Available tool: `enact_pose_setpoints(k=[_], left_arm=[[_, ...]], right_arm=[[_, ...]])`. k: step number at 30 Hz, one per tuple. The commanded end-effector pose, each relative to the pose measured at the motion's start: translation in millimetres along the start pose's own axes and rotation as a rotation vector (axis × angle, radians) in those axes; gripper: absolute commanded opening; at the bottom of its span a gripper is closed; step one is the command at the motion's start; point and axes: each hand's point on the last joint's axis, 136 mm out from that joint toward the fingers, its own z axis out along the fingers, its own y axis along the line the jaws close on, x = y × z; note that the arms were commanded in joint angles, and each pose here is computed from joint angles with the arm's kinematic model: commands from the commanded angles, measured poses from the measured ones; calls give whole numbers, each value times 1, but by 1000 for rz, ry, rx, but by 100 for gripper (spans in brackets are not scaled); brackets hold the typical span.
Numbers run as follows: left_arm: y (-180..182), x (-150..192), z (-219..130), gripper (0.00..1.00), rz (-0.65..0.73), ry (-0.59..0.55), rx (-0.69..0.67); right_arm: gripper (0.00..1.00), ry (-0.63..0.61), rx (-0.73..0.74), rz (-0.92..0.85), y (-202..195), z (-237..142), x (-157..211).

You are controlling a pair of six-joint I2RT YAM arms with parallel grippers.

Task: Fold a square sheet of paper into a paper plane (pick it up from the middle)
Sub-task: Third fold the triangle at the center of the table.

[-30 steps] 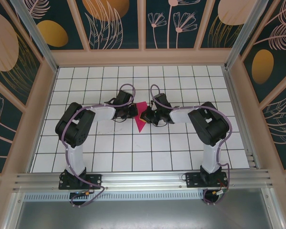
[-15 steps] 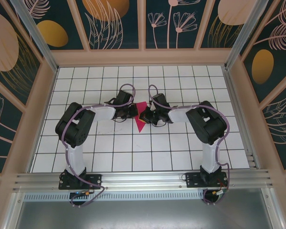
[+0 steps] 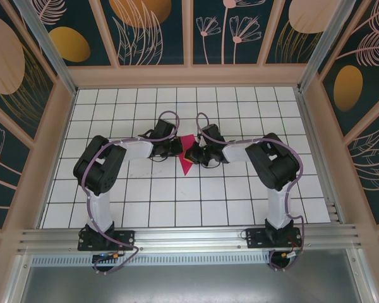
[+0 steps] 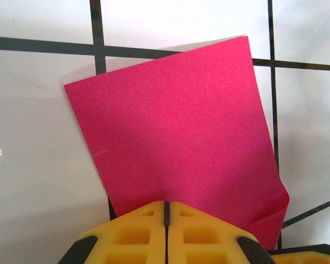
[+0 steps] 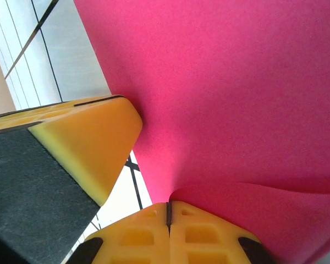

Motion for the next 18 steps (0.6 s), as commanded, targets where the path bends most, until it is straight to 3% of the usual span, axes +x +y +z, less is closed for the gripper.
enact_pose_setpoints(k=[1,18], left_arm=[[12,16,9,9,4,69,-28],[12,18,10,9,5,73,-27]], right_arm=[[0,15,-22,-28,6,5,-1],[0,16,-47,-46,10,6,-2]])
